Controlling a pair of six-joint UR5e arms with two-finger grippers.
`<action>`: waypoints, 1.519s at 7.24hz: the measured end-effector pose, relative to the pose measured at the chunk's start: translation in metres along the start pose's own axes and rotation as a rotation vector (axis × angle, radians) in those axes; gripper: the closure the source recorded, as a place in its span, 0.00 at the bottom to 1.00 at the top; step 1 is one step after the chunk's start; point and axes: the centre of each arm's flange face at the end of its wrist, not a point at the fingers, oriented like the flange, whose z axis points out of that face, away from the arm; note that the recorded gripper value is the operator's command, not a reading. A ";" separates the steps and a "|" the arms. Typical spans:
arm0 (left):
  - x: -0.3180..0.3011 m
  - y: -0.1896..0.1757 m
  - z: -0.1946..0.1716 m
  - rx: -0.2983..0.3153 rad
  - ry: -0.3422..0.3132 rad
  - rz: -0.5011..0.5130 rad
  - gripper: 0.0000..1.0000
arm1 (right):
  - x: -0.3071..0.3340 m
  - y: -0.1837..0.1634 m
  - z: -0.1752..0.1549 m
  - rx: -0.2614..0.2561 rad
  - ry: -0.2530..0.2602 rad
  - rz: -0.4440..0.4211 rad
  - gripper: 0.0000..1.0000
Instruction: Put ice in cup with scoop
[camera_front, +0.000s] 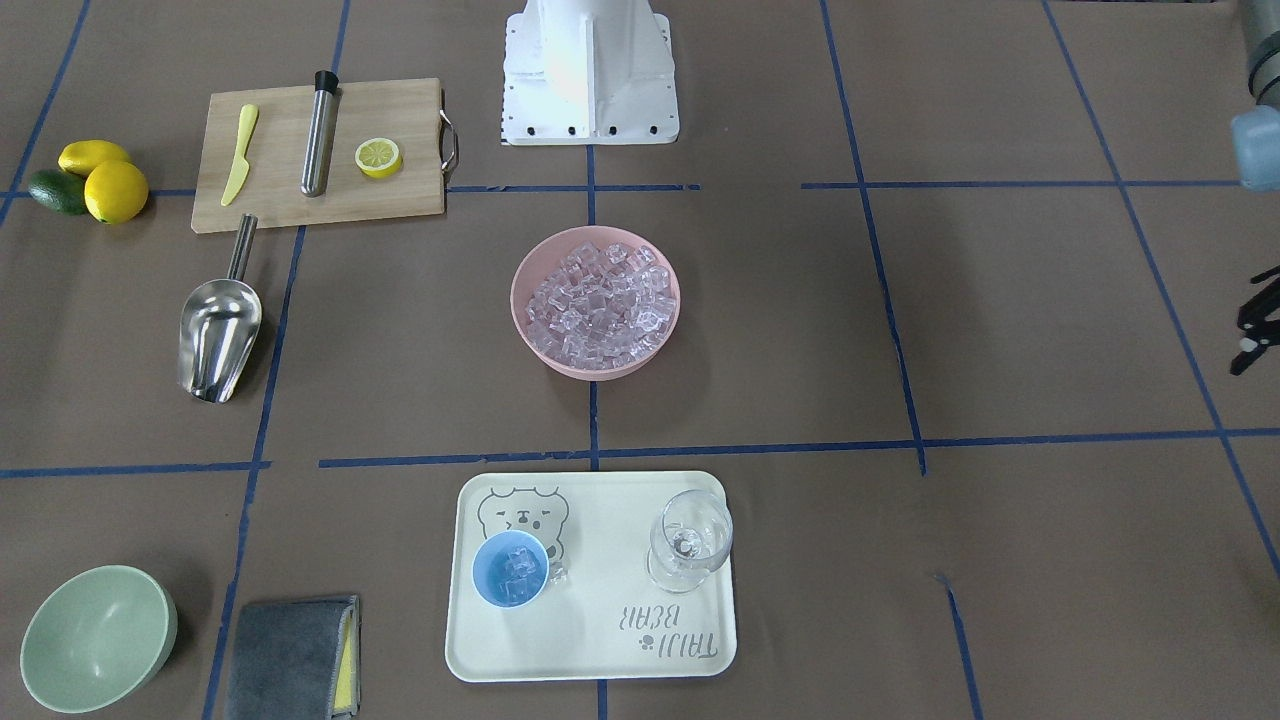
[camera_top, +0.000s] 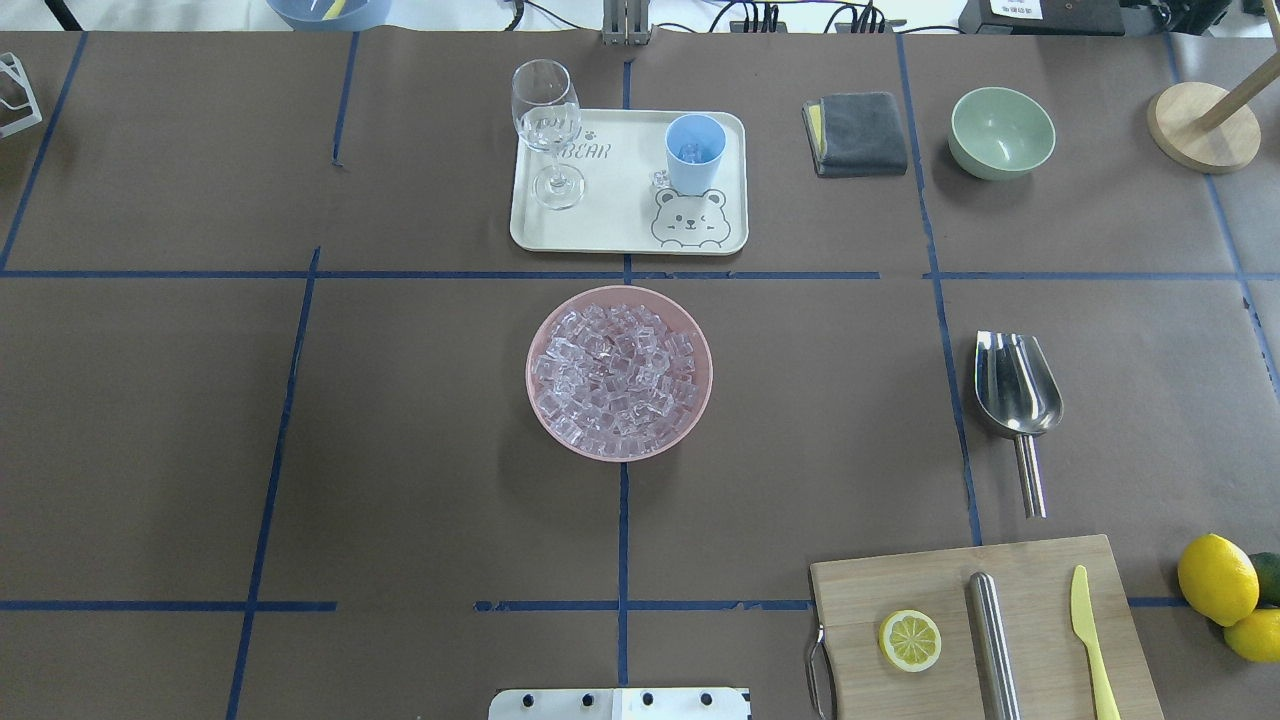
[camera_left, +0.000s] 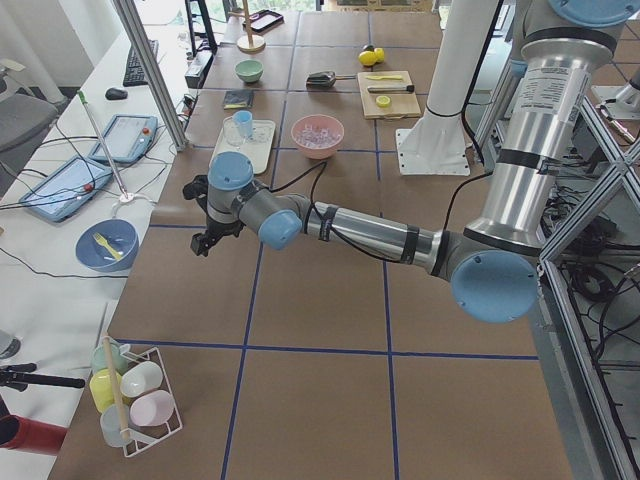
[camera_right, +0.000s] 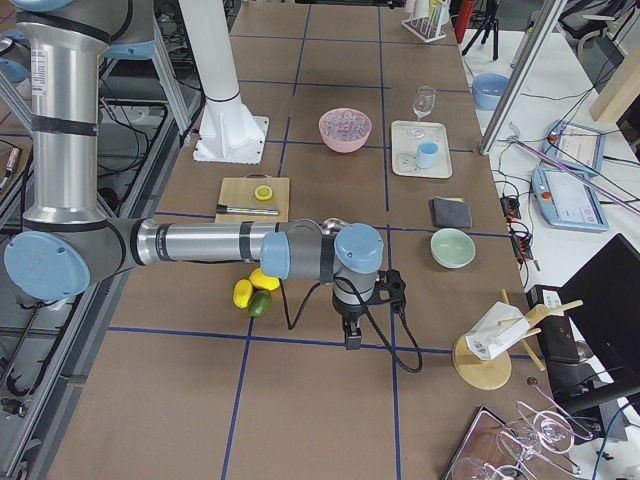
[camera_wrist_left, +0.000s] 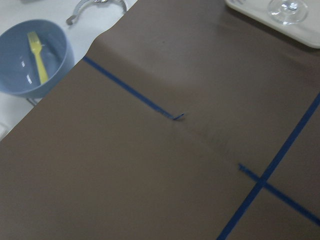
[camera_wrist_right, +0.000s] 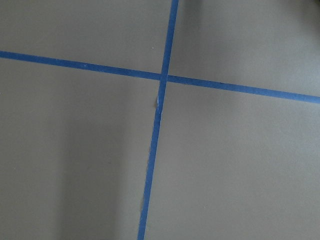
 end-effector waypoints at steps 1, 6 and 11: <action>-0.028 0.022 -0.009 -0.067 -0.004 -0.097 0.00 | 0.000 0.000 0.000 -0.001 -0.001 0.001 0.00; -0.070 0.178 -0.010 -0.282 0.115 -0.568 0.00 | -0.002 -0.001 -0.001 0.001 -0.001 -0.025 0.00; -0.065 0.201 -0.010 -0.337 0.035 -0.583 0.00 | 0.001 0.002 0.003 -0.013 0.020 -0.100 0.00</action>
